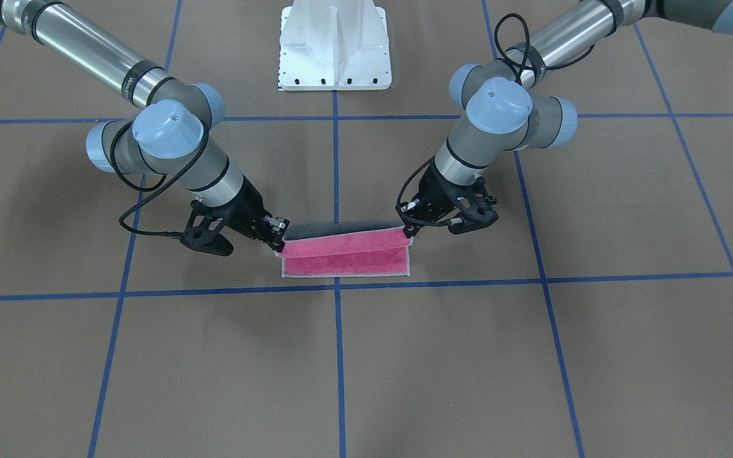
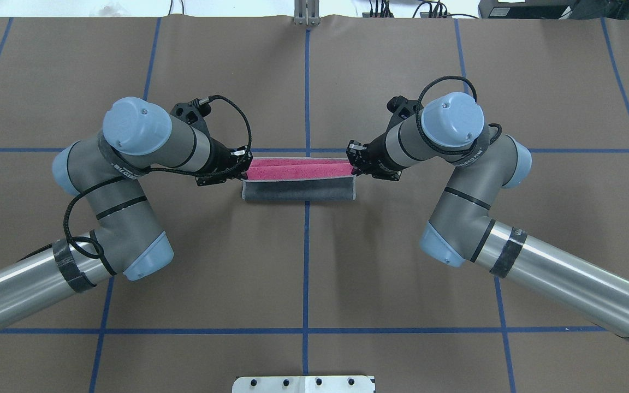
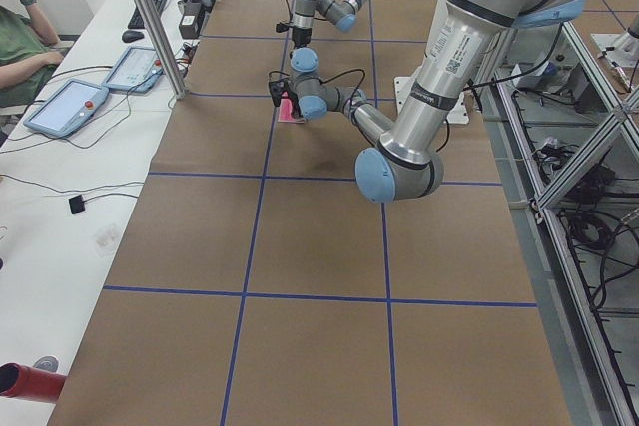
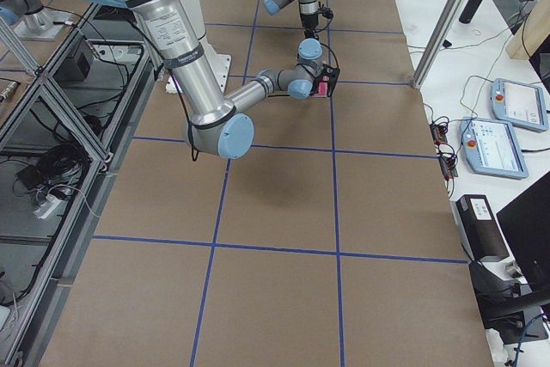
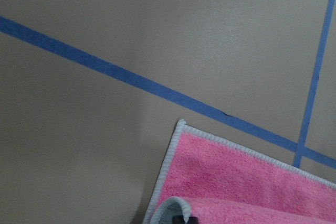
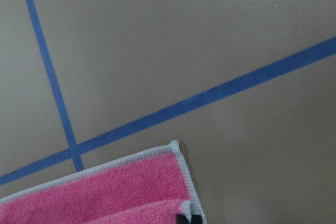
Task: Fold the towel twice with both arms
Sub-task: 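Fold the lifted edges away from the robot and release both grippers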
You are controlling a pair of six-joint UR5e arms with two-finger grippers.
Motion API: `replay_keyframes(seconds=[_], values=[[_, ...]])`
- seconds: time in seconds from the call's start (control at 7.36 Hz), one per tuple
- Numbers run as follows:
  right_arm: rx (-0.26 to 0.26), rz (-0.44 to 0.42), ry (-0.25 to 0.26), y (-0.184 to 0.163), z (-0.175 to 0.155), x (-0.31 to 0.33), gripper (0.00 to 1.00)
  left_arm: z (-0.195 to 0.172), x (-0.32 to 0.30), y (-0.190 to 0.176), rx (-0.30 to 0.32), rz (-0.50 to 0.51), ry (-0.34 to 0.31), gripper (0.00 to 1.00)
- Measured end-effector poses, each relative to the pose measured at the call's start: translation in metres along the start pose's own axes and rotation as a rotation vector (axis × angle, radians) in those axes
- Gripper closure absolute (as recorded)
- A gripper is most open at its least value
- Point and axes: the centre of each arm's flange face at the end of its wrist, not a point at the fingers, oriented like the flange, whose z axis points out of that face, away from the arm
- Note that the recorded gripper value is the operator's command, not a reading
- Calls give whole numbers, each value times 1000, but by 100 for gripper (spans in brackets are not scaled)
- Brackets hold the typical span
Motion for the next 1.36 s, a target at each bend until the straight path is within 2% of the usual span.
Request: replay_keyframes(seconds=[0.41,1.36], values=[[4,-2,-19,-1,-5,-13,100,1,0,0,-1,-2,-1,100],[5,0,-2,-5,2,-7,100,4,2,-5,5,-7,-6,100]])
